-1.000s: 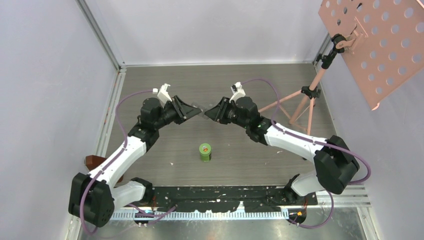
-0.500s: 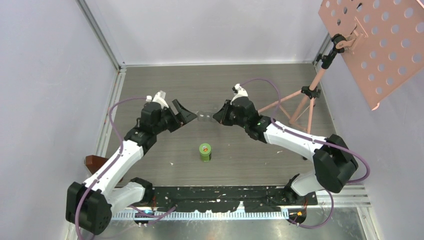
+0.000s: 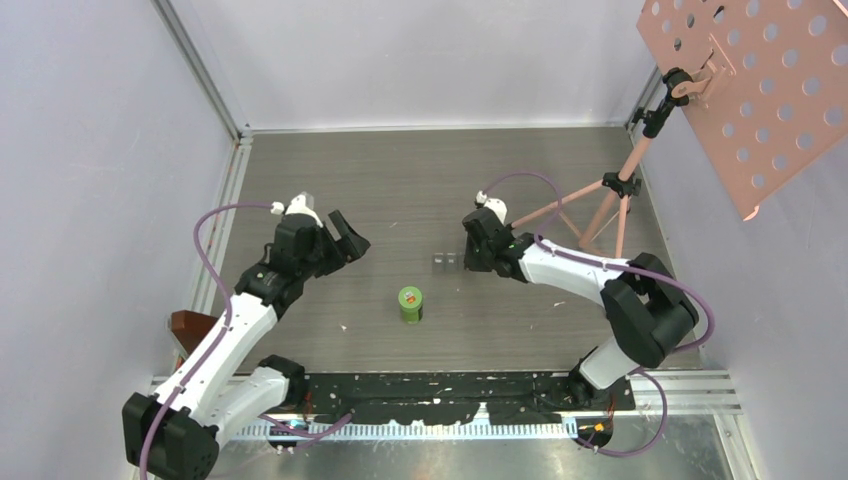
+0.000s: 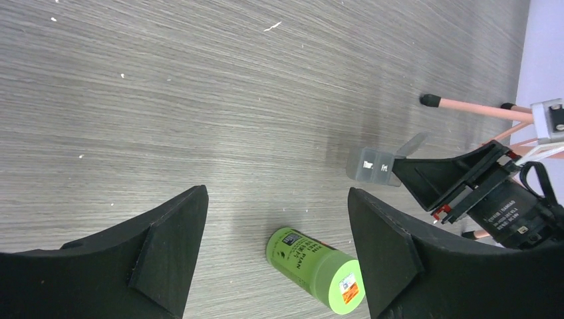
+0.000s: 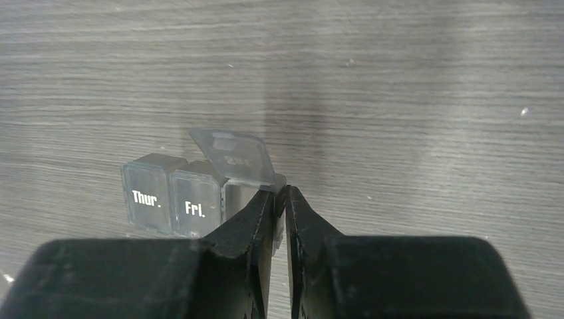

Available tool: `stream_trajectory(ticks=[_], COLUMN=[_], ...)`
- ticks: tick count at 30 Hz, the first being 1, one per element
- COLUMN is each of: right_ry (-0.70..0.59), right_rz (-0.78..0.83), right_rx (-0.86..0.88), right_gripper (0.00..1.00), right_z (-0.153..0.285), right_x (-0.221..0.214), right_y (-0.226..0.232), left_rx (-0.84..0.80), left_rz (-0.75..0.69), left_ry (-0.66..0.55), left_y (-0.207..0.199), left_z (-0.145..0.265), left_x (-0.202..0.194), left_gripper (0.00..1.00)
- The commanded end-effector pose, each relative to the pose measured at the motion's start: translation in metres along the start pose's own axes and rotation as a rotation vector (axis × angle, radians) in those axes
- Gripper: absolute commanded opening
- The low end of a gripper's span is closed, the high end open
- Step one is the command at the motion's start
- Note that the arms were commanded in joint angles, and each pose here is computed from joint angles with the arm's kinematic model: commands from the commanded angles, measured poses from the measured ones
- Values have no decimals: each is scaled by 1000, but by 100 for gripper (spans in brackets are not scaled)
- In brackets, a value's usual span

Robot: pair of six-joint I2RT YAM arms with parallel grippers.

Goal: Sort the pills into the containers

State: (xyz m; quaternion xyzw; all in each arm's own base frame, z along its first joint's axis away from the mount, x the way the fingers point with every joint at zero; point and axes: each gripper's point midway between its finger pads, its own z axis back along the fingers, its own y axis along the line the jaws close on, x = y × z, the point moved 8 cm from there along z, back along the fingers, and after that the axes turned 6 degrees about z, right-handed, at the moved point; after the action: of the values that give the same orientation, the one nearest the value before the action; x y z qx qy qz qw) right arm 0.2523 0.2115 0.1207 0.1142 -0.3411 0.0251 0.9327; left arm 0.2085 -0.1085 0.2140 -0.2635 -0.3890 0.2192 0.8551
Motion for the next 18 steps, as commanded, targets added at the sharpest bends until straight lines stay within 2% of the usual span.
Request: stream_trajectory(ticks=[1,3,11,14,18], right_ry=[7,14,45,4,-58], right_rz=[18,22,16,11,51], right_rx=[-50,-58,-63,-48,5], right_gripper=[22,25,26,29,37], right_z=[-1,0,2,18,48], right_x=[2,0,-9,1,21], right_y=[-2,-4,-7,-4,2], left_rx=[-5,-1,-4,-11,-72], left_rz=[-22,-22,-20,-30,-84], left_ry=[-26,-20,-14,-13,23], left_y=[-6,-4,-1,-2,-6], left_z=[4,4,3,4,7], left_x=[9,7,3,4,1], left_gripper=[80,80,79,79,79])
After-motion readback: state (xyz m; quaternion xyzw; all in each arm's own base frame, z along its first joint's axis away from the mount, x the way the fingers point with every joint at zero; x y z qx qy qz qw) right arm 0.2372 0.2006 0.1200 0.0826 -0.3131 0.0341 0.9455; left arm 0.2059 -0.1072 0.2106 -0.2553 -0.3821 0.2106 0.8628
